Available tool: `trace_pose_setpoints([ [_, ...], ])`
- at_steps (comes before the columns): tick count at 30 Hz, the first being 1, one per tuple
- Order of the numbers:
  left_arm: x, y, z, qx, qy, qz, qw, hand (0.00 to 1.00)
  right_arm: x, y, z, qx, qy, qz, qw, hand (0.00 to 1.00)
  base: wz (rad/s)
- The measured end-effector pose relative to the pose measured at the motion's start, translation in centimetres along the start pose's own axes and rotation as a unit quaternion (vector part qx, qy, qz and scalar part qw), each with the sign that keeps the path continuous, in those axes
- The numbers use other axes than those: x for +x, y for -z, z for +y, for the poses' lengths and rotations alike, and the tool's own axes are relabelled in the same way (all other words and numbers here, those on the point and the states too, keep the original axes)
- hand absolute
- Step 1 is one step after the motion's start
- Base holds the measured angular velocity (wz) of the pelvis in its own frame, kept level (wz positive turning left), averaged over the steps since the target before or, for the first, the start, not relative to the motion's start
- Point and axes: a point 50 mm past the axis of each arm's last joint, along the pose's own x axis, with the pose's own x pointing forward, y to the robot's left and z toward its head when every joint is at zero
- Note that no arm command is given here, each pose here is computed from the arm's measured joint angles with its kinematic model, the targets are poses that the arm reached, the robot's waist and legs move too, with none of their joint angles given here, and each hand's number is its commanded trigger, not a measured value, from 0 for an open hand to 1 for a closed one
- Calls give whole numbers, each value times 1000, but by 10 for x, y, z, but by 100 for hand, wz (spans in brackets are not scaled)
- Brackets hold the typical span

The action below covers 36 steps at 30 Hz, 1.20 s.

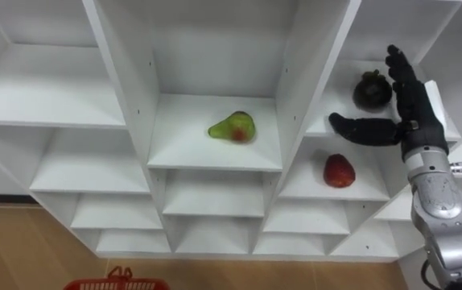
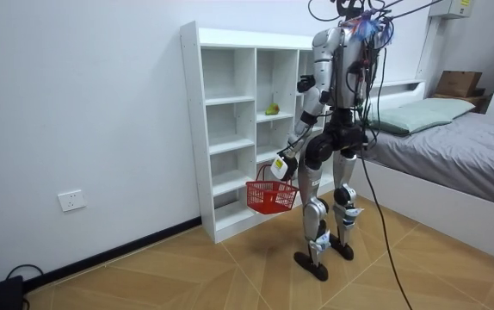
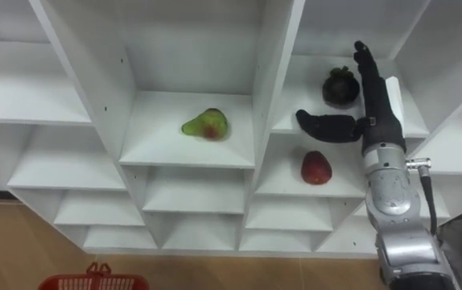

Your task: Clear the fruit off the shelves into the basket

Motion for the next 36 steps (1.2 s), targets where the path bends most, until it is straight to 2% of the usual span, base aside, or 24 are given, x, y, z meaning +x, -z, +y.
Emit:
trace_pose_setpoints([
  [36, 1, 0, 2, 1, 3, 16, 1000, 100, 7, 4, 1, 13, -15, 31, 999, 0, 0],
])
